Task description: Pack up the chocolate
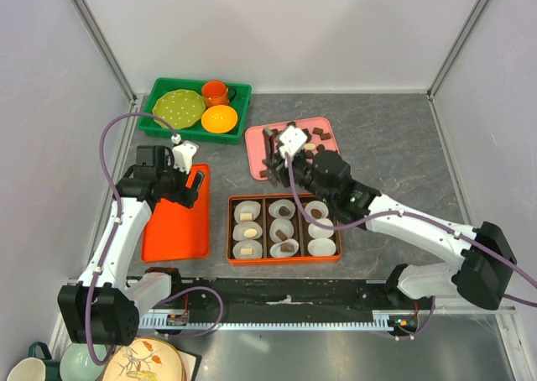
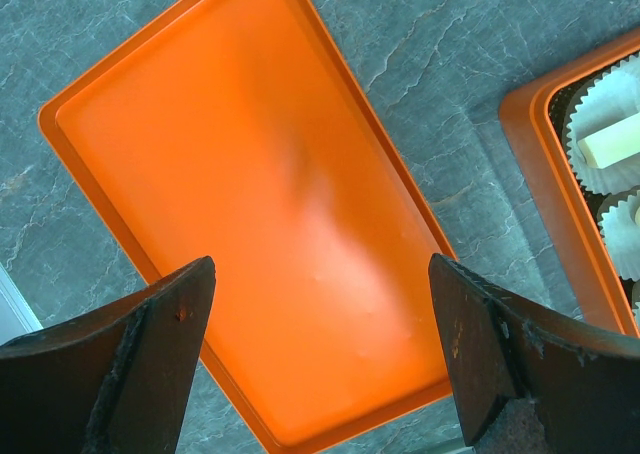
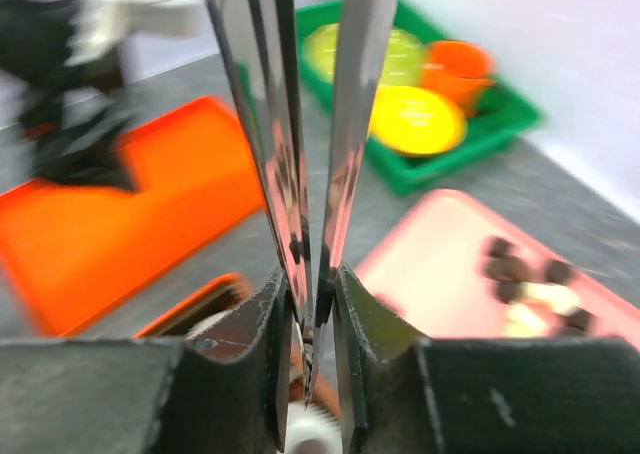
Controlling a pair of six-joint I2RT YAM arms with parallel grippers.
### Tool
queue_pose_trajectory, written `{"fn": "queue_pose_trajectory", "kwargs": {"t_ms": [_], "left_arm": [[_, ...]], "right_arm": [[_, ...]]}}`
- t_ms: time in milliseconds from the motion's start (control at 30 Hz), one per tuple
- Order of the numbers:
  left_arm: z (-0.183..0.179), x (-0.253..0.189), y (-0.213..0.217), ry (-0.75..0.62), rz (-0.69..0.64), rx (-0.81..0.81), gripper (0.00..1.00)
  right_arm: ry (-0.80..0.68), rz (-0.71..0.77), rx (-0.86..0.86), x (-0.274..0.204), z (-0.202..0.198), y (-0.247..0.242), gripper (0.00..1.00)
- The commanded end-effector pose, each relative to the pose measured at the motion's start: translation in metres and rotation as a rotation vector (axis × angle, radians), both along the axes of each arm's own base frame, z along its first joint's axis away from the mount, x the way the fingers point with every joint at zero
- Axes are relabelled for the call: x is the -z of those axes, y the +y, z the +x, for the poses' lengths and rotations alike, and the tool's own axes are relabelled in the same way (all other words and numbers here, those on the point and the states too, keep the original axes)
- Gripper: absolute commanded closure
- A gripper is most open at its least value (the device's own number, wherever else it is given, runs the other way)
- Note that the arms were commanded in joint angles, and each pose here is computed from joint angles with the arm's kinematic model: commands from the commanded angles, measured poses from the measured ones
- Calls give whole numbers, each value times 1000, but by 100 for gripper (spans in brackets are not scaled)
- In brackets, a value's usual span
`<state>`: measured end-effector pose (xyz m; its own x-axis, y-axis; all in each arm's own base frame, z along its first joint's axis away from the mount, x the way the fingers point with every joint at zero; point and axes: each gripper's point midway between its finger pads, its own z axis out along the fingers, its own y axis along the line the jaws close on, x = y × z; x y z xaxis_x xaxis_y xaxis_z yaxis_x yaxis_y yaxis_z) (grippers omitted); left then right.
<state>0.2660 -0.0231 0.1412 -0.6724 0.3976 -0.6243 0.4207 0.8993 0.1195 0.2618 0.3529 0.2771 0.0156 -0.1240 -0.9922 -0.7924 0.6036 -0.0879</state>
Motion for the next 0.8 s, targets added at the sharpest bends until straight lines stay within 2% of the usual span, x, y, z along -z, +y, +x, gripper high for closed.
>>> {"fn": "queue_pose_trajectory", "kwargs": {"t_ms": [0,233,433,567,700,767], "left_arm": [[7,-16,3,-53,16,9,6],[7,-15,3,-54,19,10,6],[10,-15,3,-54,17,10,6],[10,-15,3,-54,19,13,6],[9,-11,4,-50,23,12,6],[10,-9,3,-45,19,13,6]], "right_arm": [[-76,70,138,-35,57,-21,78],[-19,51,343,6,163,-62,84],[18,13,440,41,221,-77,85],[35,15,480,50,235,-88,82],[57,3,484,65,229,-94,77],[59,8,492,65,225,-98,71]]}}
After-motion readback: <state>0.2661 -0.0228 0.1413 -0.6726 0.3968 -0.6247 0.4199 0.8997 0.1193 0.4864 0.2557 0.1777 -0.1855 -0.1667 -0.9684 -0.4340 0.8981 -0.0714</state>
